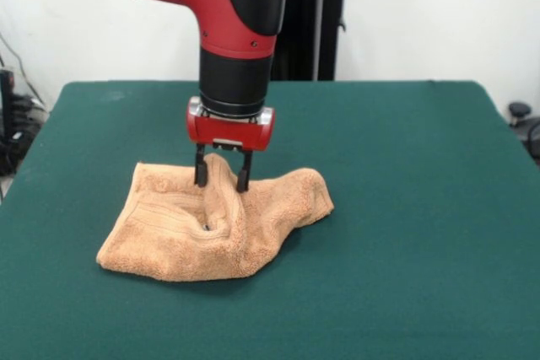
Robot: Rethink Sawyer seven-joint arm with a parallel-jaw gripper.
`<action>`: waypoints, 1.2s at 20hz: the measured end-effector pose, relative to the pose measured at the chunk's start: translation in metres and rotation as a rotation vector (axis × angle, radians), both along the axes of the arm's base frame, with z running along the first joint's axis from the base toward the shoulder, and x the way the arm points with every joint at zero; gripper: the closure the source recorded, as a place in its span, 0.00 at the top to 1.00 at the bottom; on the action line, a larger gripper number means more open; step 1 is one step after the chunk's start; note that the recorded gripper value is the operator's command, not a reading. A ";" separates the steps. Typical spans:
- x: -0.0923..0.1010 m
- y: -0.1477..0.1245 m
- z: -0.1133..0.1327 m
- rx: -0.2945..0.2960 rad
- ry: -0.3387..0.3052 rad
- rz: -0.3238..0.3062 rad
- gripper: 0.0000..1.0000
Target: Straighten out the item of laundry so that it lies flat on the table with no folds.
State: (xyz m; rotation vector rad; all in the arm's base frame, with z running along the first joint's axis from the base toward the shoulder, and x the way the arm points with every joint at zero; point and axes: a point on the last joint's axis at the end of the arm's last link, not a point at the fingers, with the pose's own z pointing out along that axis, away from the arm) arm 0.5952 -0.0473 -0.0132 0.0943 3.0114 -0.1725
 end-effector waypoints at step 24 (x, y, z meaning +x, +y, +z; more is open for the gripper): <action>0.006 0.011 0.011 -0.003 -0.009 0.021 0.00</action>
